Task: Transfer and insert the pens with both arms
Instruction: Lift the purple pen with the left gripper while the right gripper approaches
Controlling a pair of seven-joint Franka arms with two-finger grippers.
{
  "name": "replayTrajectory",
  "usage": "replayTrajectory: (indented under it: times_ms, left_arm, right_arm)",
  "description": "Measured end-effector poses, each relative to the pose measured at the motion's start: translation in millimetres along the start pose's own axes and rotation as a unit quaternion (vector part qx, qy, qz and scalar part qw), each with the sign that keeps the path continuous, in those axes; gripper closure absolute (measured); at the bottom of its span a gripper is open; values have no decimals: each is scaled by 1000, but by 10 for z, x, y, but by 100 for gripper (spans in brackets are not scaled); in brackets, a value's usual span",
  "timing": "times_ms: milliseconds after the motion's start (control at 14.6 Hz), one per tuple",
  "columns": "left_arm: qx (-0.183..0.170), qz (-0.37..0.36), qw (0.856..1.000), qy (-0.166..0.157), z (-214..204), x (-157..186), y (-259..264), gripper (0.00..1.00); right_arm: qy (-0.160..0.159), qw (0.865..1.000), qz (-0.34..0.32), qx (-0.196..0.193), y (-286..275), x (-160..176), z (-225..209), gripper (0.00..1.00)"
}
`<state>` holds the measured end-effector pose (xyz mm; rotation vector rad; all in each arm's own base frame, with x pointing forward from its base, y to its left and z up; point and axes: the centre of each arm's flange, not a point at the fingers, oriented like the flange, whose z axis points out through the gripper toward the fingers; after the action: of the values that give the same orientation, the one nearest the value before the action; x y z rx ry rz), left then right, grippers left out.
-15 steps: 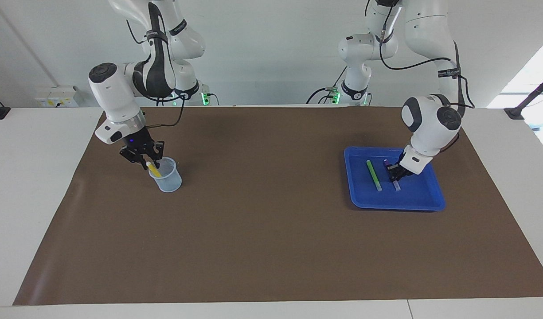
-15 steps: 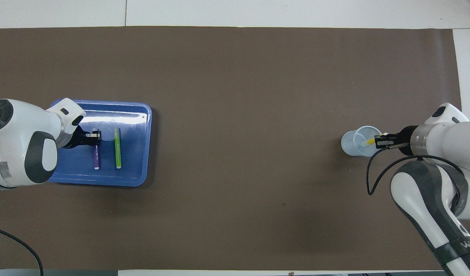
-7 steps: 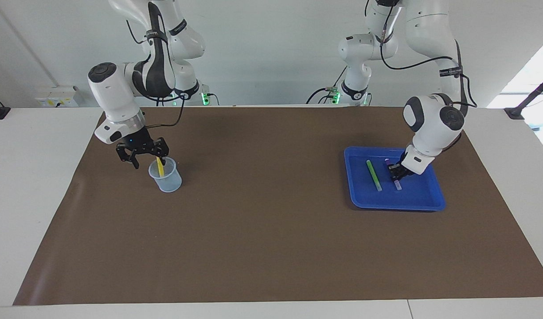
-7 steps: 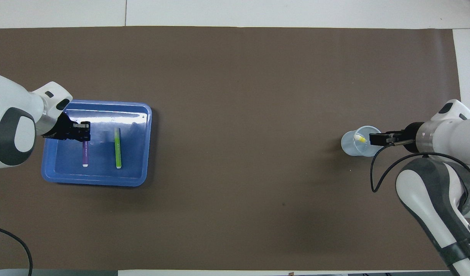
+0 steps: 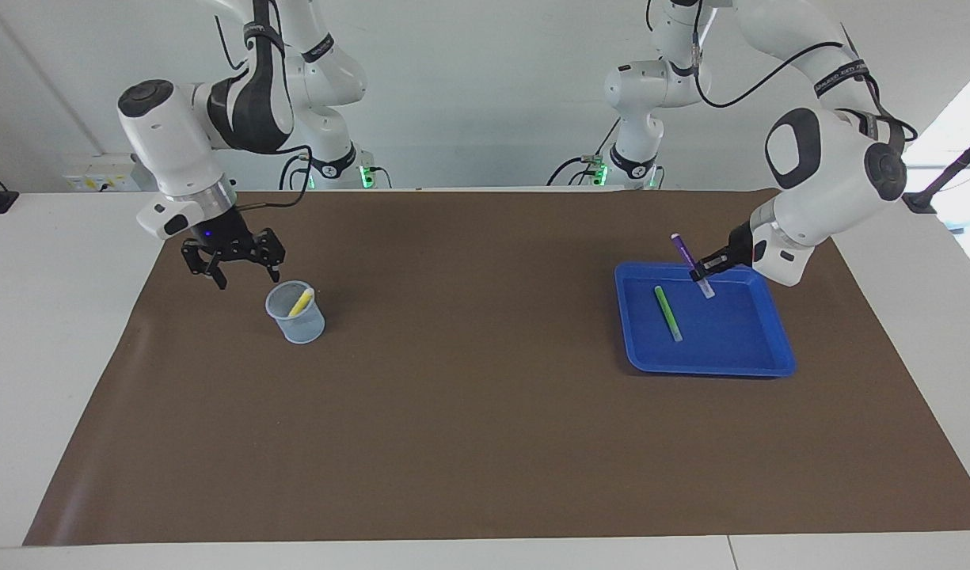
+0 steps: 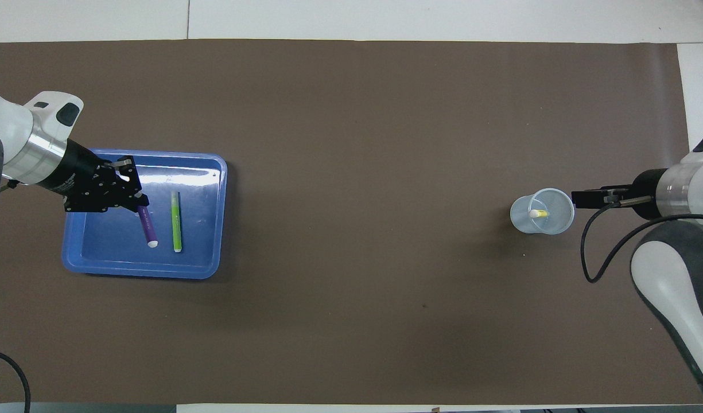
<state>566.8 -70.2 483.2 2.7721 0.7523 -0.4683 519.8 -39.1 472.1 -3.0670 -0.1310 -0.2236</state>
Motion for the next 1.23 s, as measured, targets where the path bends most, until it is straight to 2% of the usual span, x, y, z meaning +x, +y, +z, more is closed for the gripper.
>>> replayTrajectory:
  times_ms: [137,273,478,614,888,1092,1229]
  left_arm:
    - [-43,-91,995,-27,-81,-262,230,84]
    - [-80,-166,980,-69,-106,-501,460,84]
    - [-134,-241,949,-155,-85,-732,658,84]
    - [-163,-284,924,-198,22,-860,729,84]
    - [-199,-346,891,-217,372,-1397,987,84]
    - [-240,-395,858,-223,624,-1710,1033,84]
    - [-265,-418,837,-235,774,-1874,973,84]
  right_arm:
    - [-15,1000,4,-20,13,78,-294,0]
    - [-27,999,18,-43,16,144,-619,0]
    - [-41,997,36,-49,-79,264,-995,0]
    - [-48,996,47,-53,-225,382,-1135,0]
    - [-67,993,67,-65,-532,551,-1259,0]
    - [-67,993,66,-65,-688,576,-1313,0]
    - [-65,995,58,-47,-855,582,-1340,0]
